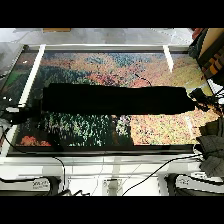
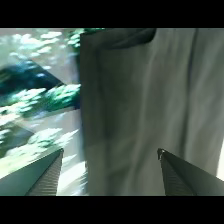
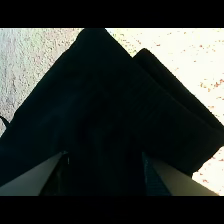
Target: Fold the clothes and pants, and hang the long-sleeved shirts on hangers.
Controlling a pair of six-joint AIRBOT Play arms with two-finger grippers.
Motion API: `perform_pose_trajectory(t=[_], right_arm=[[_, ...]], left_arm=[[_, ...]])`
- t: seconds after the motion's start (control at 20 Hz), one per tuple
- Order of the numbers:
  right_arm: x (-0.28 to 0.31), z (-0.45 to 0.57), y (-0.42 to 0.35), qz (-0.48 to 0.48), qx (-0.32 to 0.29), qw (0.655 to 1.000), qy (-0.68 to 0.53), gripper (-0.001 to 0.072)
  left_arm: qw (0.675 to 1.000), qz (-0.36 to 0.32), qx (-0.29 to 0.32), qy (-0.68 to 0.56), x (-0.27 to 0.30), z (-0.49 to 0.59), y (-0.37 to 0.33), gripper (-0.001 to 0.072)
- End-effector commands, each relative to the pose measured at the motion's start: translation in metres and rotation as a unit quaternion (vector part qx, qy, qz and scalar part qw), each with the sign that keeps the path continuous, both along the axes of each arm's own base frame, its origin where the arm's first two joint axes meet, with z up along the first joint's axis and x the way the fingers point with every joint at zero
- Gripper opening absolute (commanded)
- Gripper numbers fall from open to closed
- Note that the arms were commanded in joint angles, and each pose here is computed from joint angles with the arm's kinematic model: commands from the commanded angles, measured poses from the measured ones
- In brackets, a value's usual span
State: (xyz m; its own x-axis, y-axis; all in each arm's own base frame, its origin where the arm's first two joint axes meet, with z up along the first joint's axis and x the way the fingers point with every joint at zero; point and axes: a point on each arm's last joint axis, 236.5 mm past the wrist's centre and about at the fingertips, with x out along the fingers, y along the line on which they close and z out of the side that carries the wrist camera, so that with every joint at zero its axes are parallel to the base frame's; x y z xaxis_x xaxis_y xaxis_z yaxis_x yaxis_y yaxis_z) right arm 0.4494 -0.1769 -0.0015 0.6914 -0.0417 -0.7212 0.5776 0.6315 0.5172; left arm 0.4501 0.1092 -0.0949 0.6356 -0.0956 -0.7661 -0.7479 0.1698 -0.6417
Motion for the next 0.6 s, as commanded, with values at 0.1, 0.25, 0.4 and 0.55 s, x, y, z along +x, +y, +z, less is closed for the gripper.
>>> perform_pose_trajectory(t=[0.1,0.25,0.4,0.55], right_arm=[[0.000,0.000,0.001,0.001,0.002,1.000,0.001,0.0529],[-0.001,-0.001,0.002,0.002,0.003,1.000,0.003,0.0528],[-0.004,-0.004,0.007,0.016,0.004,1.000,0.011,0.0520],[-0.009,-0.008,0.015,0.032,0.015,0.999,0.026,0.0464]], left_arm=[[0.999,0.038,0.024,0.004,0.007,-0.025,0.012,0.0704],[0.995,0.020,0.097,-0.024,0.019,-0.014,0.031,0.0494],[0.989,0.007,0.141,-0.049,0.037,0.001,0.043,0.0264],[0.983,-0.024,0.168,-0.071,0.057,0.021,0.039,0.0008]])
